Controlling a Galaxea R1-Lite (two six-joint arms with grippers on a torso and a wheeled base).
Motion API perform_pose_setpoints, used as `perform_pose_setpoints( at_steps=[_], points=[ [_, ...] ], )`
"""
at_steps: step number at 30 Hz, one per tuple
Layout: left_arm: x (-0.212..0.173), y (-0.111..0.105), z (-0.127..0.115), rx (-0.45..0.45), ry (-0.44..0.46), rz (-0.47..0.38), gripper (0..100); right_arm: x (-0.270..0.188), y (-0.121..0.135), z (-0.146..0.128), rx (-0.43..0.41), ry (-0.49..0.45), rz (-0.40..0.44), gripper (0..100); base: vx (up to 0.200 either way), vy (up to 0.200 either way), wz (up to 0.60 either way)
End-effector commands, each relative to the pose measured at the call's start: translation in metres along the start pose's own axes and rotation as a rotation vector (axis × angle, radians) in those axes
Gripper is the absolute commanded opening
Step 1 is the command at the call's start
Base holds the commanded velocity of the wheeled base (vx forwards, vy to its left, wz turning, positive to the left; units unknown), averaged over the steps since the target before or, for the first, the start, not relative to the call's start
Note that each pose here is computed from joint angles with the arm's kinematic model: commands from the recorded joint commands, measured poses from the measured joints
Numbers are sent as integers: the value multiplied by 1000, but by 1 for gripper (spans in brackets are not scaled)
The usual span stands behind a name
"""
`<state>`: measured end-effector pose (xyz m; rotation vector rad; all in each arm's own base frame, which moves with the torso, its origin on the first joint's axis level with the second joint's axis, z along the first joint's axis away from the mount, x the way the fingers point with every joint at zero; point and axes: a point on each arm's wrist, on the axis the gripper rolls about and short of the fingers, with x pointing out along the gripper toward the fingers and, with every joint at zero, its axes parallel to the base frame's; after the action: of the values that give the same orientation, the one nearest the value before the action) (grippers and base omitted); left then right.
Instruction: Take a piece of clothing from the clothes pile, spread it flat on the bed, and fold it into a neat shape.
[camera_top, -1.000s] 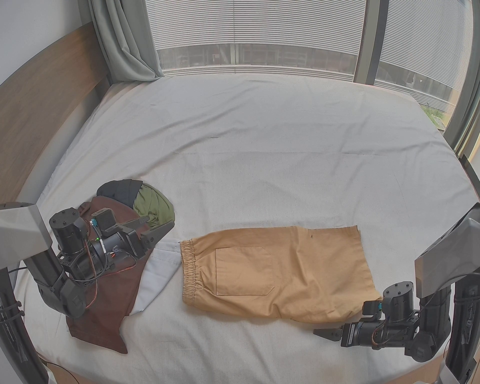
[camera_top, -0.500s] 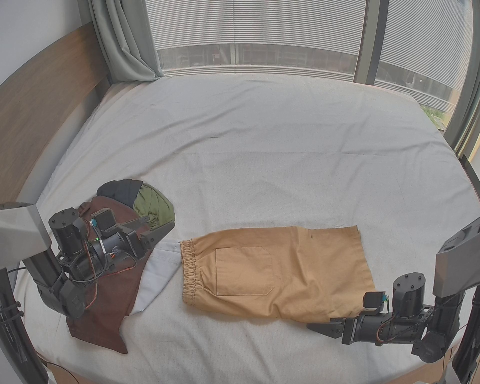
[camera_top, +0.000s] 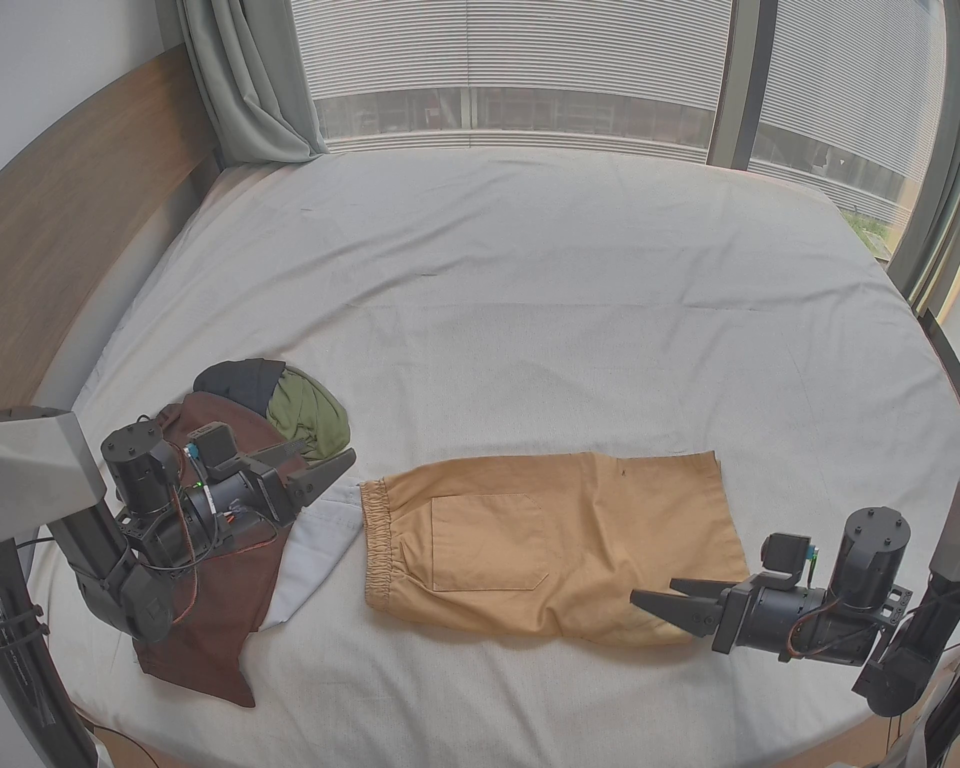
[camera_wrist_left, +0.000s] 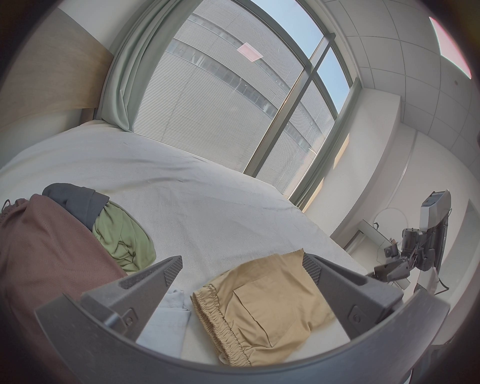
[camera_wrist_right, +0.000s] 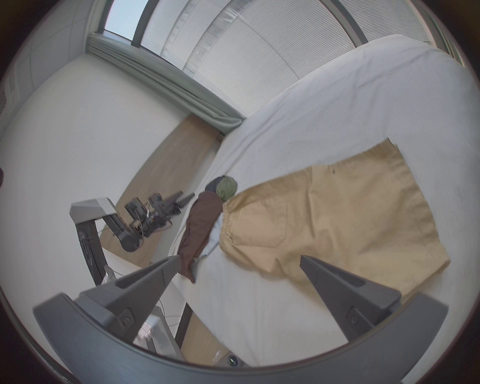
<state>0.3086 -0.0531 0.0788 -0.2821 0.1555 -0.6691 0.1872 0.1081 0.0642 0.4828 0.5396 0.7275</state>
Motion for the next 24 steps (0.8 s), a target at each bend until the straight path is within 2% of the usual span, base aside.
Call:
perform_pose_setpoints(
  at_steps=[1, 8, 15, 16, 24],
  points=[
    [1, -5, -4, -9, 17, -13, 100, -6, 11, 19, -19, -100, 51, 100, 0, 0, 0],
    [0, -5, -10, -25, 42, -28, 100, -2, 8, 38, -12, -185, 50, 100, 0, 0, 0],
    [5, -2, -23, -49, 82, -26, 100, -2, 5, 39, -9, -187, 42, 100, 0, 0, 0],
    [5, 2, -33, -70, 112, -17, 100, -2, 5, 38, -7, -185, 41, 100, 0, 0, 0],
    [9, 10, -61, -154, 194, -4, 100, -2, 4, 38, -6, -183, 38, 100, 0, 0, 0]
  ],
)
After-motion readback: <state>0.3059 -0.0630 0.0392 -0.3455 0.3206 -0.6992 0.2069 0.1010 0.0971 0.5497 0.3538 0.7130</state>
